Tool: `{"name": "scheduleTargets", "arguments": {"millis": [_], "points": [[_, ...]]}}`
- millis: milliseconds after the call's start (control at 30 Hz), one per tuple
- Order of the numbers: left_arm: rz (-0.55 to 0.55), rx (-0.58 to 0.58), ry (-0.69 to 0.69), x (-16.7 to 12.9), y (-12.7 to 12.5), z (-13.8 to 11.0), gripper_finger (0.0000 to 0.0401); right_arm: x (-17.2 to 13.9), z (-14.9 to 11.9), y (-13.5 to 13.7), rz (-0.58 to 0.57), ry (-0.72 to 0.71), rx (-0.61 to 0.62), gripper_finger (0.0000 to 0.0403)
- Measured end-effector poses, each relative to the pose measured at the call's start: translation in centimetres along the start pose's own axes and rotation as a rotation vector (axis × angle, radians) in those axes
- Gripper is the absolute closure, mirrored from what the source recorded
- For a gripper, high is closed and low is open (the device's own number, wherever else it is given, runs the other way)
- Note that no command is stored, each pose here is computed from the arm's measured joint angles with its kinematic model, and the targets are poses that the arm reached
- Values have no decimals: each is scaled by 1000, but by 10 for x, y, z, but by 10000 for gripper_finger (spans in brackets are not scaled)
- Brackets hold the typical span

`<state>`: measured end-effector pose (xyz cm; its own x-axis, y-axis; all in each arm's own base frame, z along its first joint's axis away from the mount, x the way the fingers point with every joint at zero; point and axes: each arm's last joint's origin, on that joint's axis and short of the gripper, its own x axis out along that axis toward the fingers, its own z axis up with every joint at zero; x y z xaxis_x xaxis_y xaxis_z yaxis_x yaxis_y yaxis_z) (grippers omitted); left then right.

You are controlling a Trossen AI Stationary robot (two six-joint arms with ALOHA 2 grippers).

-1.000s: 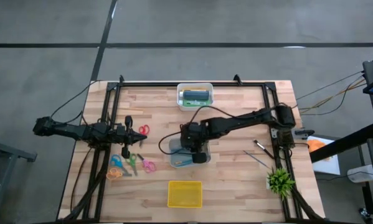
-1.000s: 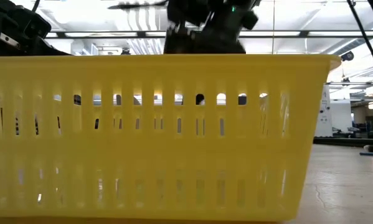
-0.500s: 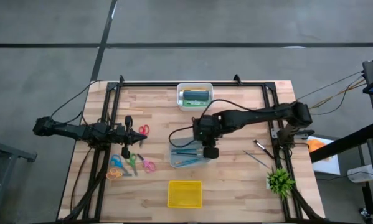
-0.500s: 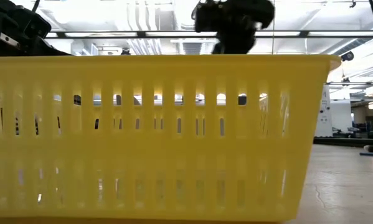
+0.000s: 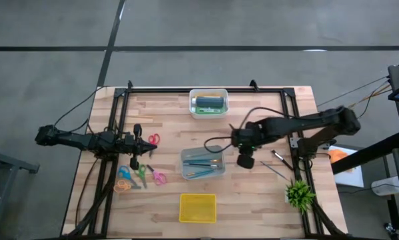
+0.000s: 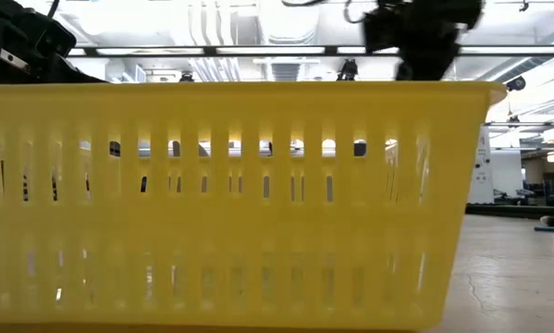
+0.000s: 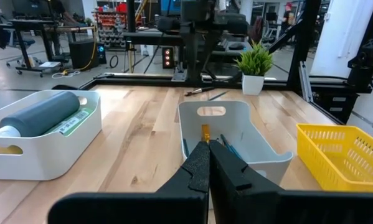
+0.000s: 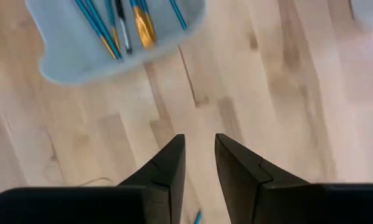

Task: Pick & Place Paint Supplies
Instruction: Put the blue paint brush into the gray bin

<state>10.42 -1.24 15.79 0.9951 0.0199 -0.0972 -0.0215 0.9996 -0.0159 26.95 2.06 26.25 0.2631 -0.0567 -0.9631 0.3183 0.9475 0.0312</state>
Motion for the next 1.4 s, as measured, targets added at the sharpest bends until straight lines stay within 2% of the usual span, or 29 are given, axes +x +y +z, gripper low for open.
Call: {"name": "scheduleTargets", "arguments": {"millis": [300,567,767,1000,1167,1400], "points": [[0,0,0,0,0,0,401,7,-70,-8,17,17,335,319],[0,0,-1,0,0,0,401,21,-111,3,-4,81,488,319],[0,0,0,0,0,0,401,30,-122,15,-39,126,496,319],[0,0,0,0,0,0,401,41,-133,22,-96,207,439,319],[0,0,0,0,0,0,401,51,-140,21,-110,268,441,319],[0,0,0,0,0,0,401,64,-149,15,-130,282,446,319]]}}
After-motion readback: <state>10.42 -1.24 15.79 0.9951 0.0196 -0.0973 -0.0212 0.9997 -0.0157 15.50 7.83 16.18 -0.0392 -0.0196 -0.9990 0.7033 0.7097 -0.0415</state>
